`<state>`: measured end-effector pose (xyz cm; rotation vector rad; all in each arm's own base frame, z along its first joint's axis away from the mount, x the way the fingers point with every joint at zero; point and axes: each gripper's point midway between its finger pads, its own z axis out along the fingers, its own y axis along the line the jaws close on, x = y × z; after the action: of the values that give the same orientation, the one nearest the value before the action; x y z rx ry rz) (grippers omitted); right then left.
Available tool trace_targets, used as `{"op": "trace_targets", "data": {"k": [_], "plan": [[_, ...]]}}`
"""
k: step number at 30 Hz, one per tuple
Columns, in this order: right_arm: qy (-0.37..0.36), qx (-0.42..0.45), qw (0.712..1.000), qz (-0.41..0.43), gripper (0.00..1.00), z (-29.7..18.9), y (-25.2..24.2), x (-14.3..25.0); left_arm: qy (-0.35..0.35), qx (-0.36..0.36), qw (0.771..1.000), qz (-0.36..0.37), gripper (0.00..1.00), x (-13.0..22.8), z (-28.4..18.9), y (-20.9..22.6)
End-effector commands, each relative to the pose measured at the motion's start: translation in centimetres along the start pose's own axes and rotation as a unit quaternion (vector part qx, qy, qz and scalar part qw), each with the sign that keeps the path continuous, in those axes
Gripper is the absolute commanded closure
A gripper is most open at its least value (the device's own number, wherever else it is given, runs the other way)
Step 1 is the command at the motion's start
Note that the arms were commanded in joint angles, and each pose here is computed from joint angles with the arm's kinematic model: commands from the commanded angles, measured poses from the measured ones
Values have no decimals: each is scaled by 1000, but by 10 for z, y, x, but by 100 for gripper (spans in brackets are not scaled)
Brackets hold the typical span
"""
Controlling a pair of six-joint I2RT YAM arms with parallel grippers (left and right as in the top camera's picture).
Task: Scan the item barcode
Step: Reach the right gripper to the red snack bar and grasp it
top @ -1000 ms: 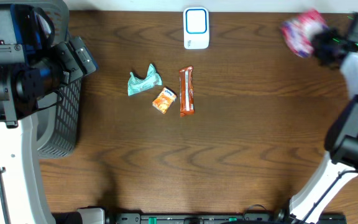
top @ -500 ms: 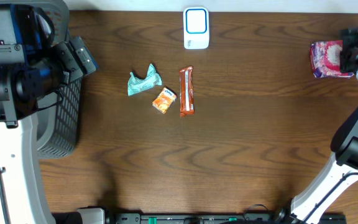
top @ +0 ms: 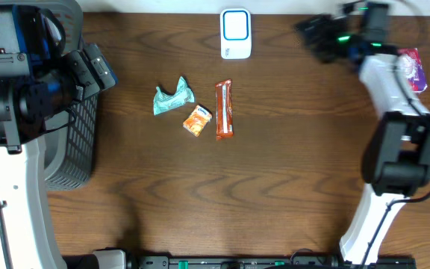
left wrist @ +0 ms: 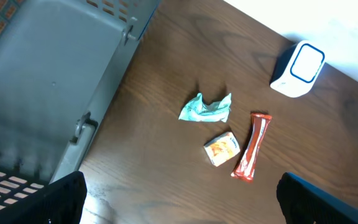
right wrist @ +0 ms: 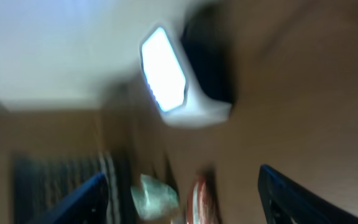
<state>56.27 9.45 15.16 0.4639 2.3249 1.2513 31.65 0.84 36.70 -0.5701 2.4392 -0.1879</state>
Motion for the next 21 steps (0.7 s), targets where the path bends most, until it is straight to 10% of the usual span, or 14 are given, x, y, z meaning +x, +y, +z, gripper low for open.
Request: {"op": "trace_targets", "data": {"k": [1,8,21], "plan": [[73,40,993,-87,28,33,25,68,2,-7,1000,5,2,0,3,3],[70,288,940,-171,26,68,-7,145,2,-7,1000,5,2,0,3,3],[123,296,925,-204,27,92,-19,197,2,-7,1000,5,2,0,3,3]]}}
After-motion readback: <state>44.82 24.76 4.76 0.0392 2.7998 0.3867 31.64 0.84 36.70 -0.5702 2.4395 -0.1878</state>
